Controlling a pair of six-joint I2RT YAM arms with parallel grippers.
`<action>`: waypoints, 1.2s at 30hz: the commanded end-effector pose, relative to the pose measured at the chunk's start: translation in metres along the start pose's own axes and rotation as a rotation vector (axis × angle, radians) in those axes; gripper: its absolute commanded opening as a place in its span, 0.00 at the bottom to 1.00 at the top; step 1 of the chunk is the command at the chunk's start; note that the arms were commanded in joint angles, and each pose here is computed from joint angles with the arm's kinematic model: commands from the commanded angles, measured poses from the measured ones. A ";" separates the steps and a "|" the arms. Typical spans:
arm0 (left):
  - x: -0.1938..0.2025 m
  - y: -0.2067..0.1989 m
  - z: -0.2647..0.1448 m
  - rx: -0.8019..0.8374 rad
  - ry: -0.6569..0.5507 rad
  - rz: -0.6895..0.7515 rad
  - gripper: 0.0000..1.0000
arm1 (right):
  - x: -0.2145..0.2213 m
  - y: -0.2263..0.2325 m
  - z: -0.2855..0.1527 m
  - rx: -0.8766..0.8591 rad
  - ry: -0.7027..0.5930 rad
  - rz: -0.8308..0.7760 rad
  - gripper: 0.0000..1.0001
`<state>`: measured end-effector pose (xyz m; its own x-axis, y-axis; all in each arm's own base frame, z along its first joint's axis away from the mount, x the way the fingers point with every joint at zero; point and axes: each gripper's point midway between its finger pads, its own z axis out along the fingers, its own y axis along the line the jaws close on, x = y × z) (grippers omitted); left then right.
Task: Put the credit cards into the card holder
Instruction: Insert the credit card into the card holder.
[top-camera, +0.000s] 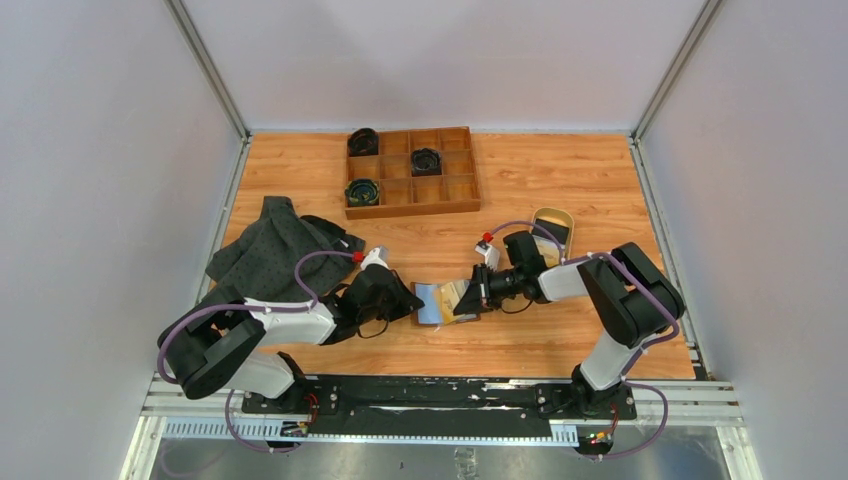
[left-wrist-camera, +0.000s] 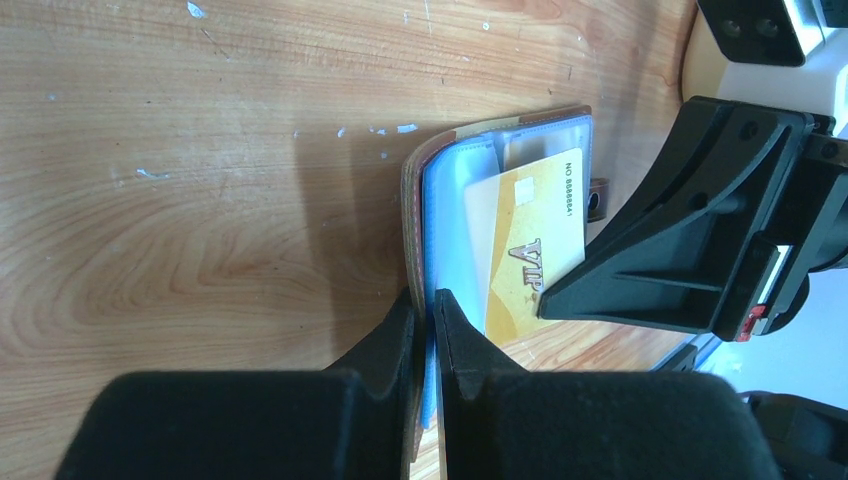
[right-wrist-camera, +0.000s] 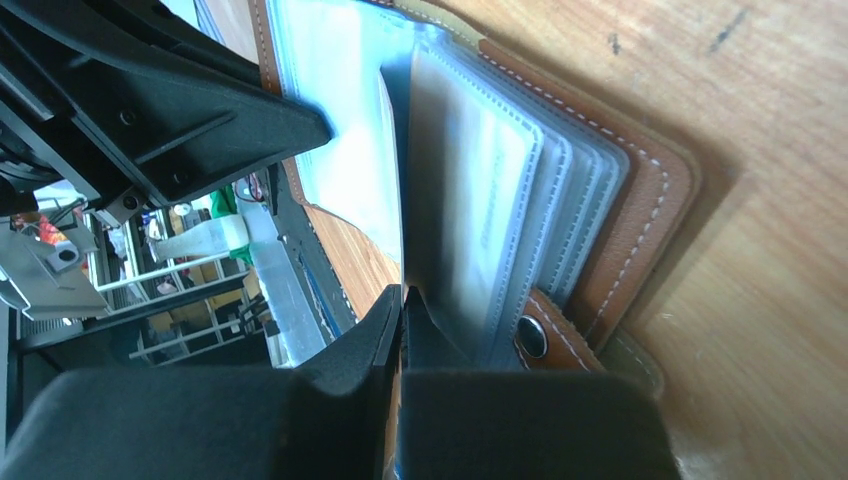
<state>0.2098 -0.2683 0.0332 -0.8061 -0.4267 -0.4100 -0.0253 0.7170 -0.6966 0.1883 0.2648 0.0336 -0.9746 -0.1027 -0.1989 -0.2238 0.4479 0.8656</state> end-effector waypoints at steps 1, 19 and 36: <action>-0.002 0.002 0.000 -0.001 -0.023 -0.004 0.06 | 0.006 -0.011 0.003 0.067 -0.015 0.054 0.00; 0.002 0.002 0.000 0.009 -0.012 -0.018 0.06 | 0.006 -0.007 0.017 0.051 -0.030 0.031 0.00; 0.002 0.003 0.000 0.015 -0.017 -0.028 0.06 | 0.007 -0.016 0.013 0.098 -0.045 0.007 0.00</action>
<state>0.2082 -0.2661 0.0307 -0.7999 -0.4526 -0.3941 -0.0449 0.7000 -0.7127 0.1936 0.2752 0.0321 -0.9685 -0.0480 -0.2444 -0.2371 0.4778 0.8458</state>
